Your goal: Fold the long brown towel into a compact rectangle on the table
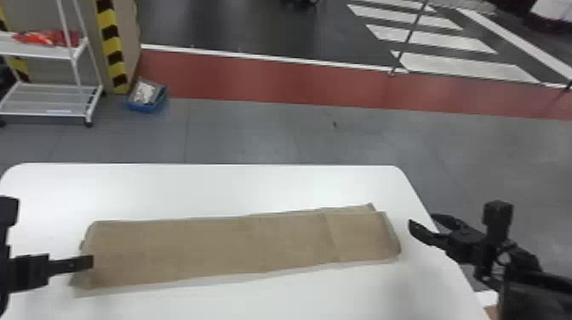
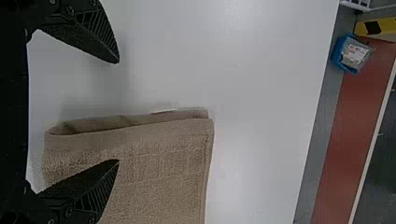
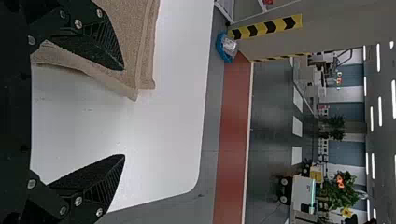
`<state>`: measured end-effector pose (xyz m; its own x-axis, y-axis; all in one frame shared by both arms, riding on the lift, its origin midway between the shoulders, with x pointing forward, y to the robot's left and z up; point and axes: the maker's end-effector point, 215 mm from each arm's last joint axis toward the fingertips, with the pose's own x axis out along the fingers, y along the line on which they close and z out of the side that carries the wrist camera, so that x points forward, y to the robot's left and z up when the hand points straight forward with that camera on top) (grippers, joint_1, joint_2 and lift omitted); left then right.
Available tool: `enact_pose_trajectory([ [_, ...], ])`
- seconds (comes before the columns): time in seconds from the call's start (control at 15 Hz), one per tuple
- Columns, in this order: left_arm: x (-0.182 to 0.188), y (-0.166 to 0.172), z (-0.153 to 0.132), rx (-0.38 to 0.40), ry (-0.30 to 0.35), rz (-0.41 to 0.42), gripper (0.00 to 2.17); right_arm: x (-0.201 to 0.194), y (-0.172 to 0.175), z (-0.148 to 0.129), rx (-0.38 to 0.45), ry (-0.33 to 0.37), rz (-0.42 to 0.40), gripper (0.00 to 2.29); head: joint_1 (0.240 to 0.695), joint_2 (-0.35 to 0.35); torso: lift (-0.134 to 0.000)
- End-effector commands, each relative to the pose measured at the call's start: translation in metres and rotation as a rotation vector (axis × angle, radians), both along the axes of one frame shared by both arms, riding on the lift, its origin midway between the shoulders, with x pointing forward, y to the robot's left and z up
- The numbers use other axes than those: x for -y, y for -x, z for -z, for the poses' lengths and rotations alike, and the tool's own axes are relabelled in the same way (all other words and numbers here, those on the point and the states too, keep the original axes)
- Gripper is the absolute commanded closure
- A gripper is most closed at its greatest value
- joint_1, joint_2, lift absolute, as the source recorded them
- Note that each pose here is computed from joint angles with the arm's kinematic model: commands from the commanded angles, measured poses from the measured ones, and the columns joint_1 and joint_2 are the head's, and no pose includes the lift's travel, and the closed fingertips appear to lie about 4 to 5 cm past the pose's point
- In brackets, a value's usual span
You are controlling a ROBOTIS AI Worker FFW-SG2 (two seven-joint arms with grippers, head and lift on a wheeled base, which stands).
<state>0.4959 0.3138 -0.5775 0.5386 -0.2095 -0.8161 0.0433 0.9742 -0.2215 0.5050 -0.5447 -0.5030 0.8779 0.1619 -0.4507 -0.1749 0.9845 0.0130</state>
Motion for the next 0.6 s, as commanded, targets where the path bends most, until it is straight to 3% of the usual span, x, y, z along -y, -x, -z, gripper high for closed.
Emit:
enact_pose_trajectory([
  [0.0, -0.008, -0.001, 0.002, -0.001, -0.035, -0.006, 0.14, 0.000, 0.000, -0.001, 0.006, 0.000, -0.001, 0.25, 0.695, -0.251, 0.000],
  [0.27, -0.008, 0.000, 0.006, -0.009, -0.053, 0.004, 0.20, -0.001, 0.000, -0.001, 0.007, -0.001, -0.002, 0.25, 0.695, -0.239, 0.000],
  [0.53, 0.003, 0.012, 0.004, -0.059, -0.024, 0.023, 0.75, 0.000, 0.000, -0.002, 0.011, -0.002, 0.000, 0.25, 0.695, -0.244, 0.000],
])
